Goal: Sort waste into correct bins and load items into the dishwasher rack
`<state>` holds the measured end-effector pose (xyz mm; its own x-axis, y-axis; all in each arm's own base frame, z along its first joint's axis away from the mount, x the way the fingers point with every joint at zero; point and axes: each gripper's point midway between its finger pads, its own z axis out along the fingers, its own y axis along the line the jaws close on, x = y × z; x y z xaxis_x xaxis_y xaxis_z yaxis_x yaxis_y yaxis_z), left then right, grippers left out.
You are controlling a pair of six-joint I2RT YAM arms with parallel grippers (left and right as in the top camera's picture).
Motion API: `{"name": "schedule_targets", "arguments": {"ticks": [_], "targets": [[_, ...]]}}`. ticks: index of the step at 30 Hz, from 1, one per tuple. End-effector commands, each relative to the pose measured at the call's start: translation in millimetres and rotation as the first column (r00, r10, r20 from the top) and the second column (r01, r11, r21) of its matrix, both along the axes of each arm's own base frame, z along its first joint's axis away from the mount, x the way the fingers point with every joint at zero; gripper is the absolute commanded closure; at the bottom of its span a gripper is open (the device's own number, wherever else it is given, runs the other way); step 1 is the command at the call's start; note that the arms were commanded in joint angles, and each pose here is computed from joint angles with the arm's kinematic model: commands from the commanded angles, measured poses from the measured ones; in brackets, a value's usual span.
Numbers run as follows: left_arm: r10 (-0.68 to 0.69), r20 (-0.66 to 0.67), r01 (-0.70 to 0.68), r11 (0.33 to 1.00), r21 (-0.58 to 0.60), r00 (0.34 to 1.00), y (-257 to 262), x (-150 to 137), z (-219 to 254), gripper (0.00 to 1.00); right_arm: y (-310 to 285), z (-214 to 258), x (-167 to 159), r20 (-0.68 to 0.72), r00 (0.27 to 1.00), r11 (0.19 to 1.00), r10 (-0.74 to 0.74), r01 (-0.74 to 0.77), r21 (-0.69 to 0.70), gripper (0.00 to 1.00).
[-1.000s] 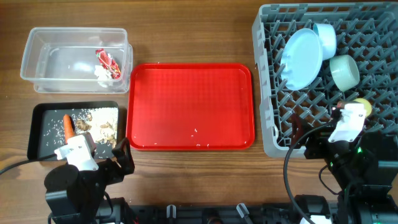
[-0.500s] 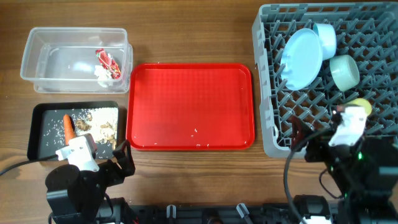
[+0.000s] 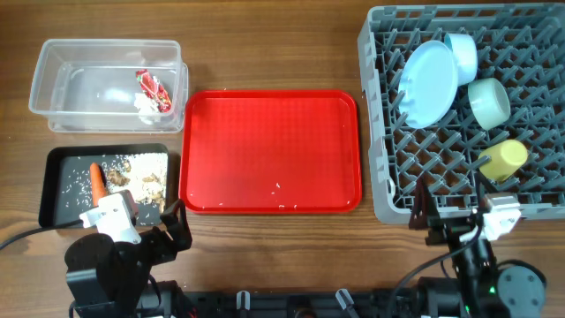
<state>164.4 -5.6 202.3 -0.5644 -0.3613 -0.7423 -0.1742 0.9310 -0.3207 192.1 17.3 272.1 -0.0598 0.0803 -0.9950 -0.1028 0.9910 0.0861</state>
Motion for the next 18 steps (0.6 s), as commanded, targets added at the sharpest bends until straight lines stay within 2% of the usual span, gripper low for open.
{"name": "schedule_targets", "arguments": {"ticks": [1,6,9,10,13,18], "targets": [[-0.015,0.007,0.015,1.0,-0.002,1.0,-2.4,-0.3,0.3,0.0,4.2,-8.3,17.8,0.089,0.996,1.0,0.029,-0.029,-0.002,0.0],[-0.015,0.007,0.015,1.0,-0.002,1.0,-2.4,-0.3,0.3,0.0,-2.1,-19.0,39.4,0.247,0.969,1.0,-0.003,0.005,-0.01,0.0],[-0.015,0.007,0.015,1.0,-0.002,1.0,-2.4,-0.3,0.3,0.0,-10.8,-36.7,46.6,0.275,0.96,0.999,-0.052,0.053,0.004,0.0],[-0.015,0.007,0.015,1.0,-0.002,1.0,-2.4,-0.3,0.3,0.0,-10.9,-44.8,48.7,0.267,0.962,0.999,-0.052,0.053,0.003,0.0],[-0.015,0.007,0.015,1.0,-0.002,1.0,-2.4,-0.3,0.3,0.0,-12.3,-90.5,54.3,0.079,0.995,0.998,-0.06,0.06,-0.002,0.0],[-0.015,0.007,0.015,1.0,-0.002,1.0,-2.4,-0.3,0.3,0.0,-12.3,-95.3,54.3,0.059,0.996,0.998,-0.06,0.06,0.0,0.0]]}}
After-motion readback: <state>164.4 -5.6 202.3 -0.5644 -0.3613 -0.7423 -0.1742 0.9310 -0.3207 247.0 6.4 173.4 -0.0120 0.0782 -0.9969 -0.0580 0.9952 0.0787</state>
